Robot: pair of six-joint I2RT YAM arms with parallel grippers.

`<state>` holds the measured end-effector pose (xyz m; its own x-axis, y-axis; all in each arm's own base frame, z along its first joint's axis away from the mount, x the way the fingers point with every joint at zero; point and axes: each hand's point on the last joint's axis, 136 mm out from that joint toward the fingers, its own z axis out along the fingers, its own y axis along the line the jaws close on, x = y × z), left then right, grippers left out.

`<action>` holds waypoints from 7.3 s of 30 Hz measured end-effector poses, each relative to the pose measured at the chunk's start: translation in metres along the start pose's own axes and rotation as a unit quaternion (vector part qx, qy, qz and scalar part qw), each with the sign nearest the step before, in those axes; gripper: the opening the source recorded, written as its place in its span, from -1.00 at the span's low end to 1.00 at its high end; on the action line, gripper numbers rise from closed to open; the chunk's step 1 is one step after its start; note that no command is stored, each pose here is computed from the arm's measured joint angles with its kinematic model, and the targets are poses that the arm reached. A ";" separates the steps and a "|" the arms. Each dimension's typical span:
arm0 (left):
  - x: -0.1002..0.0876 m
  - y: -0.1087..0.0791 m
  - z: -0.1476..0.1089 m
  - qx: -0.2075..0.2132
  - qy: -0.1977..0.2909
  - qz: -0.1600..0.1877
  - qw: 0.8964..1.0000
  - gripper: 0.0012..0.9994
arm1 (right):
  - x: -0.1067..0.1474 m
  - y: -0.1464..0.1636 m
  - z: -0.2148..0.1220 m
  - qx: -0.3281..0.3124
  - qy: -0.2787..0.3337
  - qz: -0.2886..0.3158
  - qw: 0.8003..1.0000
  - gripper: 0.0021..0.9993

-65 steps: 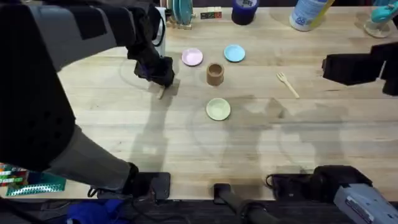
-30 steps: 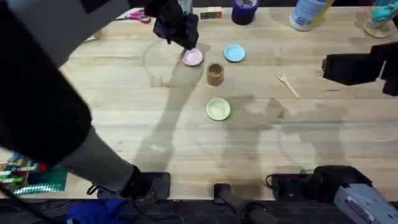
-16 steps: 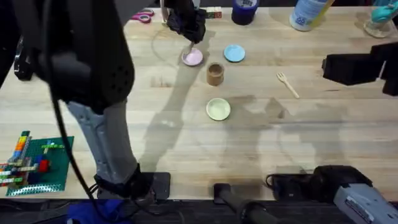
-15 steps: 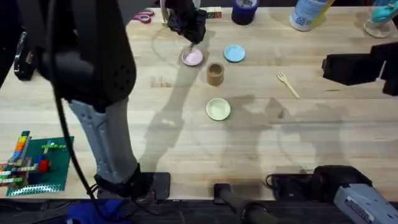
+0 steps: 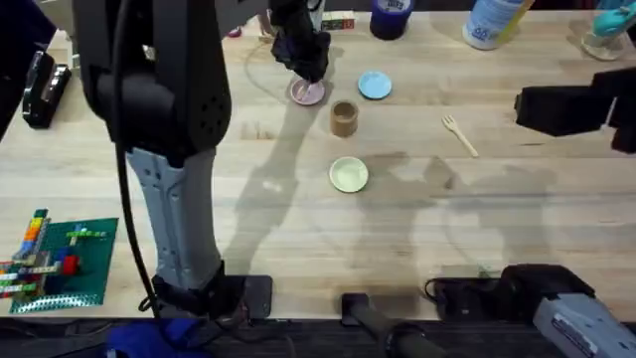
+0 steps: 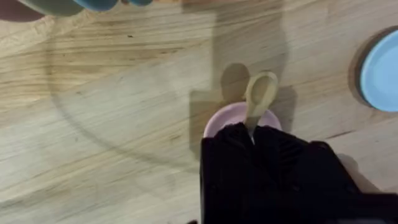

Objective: Pick up a utensil and set it on the pink plate, then put the other utensil in the container.

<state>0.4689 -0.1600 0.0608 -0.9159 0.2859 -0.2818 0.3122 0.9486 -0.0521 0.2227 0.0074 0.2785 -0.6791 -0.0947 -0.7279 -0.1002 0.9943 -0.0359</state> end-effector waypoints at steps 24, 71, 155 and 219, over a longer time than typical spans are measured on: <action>0.012 0.000 0.007 0.000 0.029 -0.002 1.000 -0.91 | 0.000 0.000 0.000 0.000 0.000 0.000 1.000 1.00; 0.057 -0.010 -0.205 0.000 -0.049 0.012 0.999 0.99 | 0.000 0.000 0.000 0.000 0.000 0.000 1.000 1.00; 0.255 -0.049 -0.277 0.069 -0.284 0.165 0.942 0.99 | 0.049 -0.029 0.096 -0.037 0.225 -0.163 0.960 0.97; 0.255 -0.049 -0.277 0.069 -0.284 0.166 0.942 0.99 | 0.096 -0.021 0.251 -0.103 0.259 -0.162 0.947 -0.92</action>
<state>0.1502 -0.0957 0.2571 -0.4916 0.4071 -0.7698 0.6228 0.7822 0.0159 0.3428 -0.0108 0.0376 -0.8483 -0.4573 -0.2669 -0.4680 0.8834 -0.0262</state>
